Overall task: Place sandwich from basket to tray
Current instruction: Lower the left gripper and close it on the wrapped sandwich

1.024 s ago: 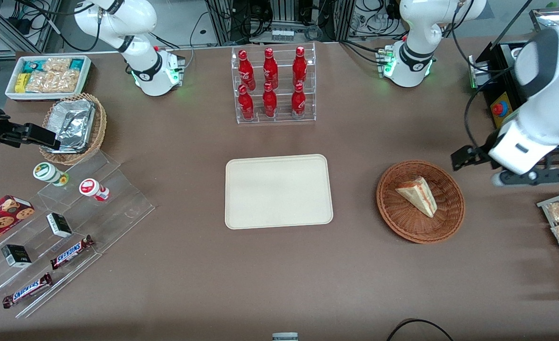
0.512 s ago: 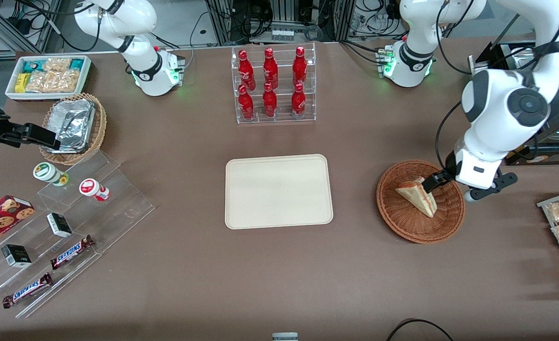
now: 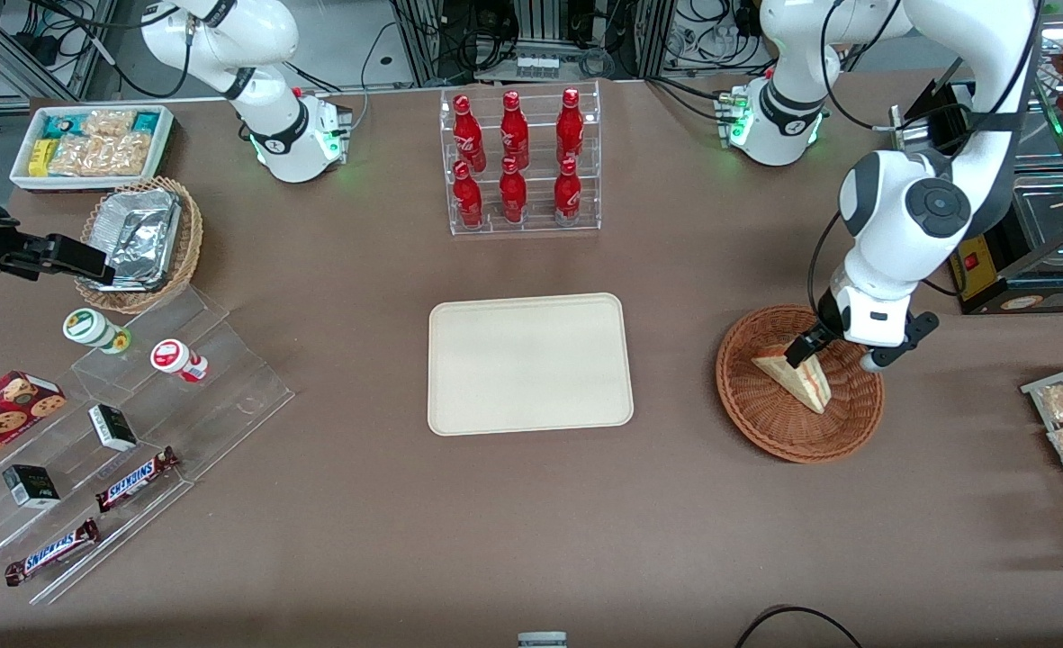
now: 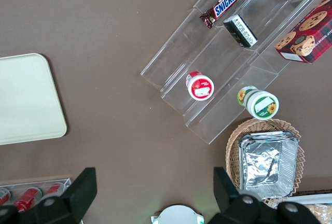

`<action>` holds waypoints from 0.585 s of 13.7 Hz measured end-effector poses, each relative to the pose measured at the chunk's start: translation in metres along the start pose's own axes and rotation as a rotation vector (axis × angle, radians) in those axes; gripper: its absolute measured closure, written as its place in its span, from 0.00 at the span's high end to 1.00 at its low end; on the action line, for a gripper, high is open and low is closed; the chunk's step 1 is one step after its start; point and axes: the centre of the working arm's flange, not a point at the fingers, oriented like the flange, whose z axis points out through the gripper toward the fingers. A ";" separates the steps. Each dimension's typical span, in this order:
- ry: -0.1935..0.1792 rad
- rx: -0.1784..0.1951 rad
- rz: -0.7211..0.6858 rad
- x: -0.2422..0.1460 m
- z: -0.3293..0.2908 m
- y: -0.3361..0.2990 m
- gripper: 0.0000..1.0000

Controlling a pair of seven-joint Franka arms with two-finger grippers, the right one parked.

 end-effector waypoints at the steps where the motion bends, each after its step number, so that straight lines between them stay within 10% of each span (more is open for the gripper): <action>1: 0.002 -0.003 -0.011 -0.004 0.006 -0.003 1.00; 8: -0.008 -0.010 -0.045 -0.014 0.054 -0.012 1.00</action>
